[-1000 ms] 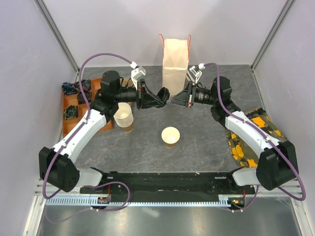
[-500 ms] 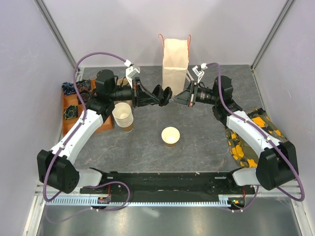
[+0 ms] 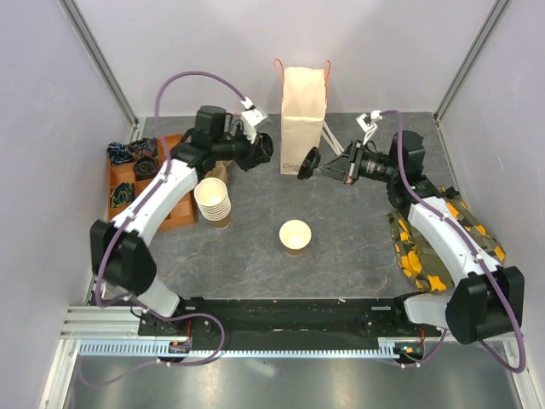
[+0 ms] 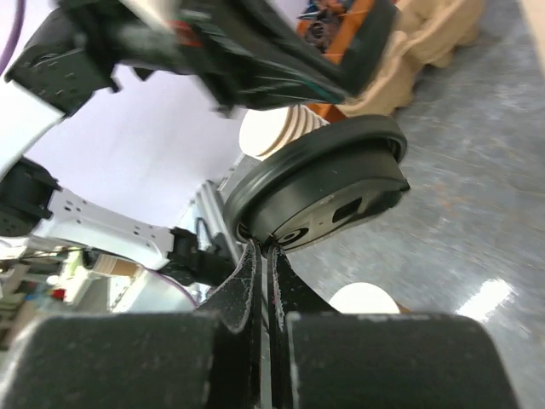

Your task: Pack the takeout coffee

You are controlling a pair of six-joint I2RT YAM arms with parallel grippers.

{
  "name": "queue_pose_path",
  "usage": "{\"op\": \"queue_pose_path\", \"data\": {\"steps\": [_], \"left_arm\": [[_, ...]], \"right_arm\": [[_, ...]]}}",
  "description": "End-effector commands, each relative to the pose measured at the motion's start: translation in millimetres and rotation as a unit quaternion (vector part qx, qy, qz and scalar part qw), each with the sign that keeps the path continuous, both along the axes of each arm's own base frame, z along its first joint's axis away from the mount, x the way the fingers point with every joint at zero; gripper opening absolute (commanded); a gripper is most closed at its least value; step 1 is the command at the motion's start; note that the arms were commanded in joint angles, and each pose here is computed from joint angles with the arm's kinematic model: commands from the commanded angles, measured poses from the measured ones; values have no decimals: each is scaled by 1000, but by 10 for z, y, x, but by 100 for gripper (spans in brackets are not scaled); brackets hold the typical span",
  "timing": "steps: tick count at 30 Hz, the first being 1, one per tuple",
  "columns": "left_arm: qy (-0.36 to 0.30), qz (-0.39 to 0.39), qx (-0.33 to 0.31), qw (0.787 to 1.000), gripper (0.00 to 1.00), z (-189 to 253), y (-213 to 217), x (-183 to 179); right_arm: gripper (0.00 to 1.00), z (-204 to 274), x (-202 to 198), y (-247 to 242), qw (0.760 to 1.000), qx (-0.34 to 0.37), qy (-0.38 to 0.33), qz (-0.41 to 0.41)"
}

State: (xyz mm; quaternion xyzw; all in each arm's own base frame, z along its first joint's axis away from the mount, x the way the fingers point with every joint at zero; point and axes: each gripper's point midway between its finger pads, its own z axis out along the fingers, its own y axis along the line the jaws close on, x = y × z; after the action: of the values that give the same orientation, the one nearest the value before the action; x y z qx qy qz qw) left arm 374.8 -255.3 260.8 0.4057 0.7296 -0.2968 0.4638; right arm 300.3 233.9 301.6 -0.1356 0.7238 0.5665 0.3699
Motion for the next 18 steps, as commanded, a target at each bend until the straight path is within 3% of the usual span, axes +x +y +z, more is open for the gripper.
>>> {"op": "queue_pose_path", "data": {"steps": [1, 8, 18], "left_arm": [[-7, 39, 160, 986, 6, -723, 199, 339], [6, 36, 254, 966, 7, -1399, 232, 670], [53, 32, 288, 956, 15, -2025, 227, 799]], "right_arm": [[0, -81, -124, -200, 998, -48, -29, -15], [0, -202, -270, -418, 985, -147, -90, -25], [0, -301, -417, -594, 971, -217, -98, -26]]}}
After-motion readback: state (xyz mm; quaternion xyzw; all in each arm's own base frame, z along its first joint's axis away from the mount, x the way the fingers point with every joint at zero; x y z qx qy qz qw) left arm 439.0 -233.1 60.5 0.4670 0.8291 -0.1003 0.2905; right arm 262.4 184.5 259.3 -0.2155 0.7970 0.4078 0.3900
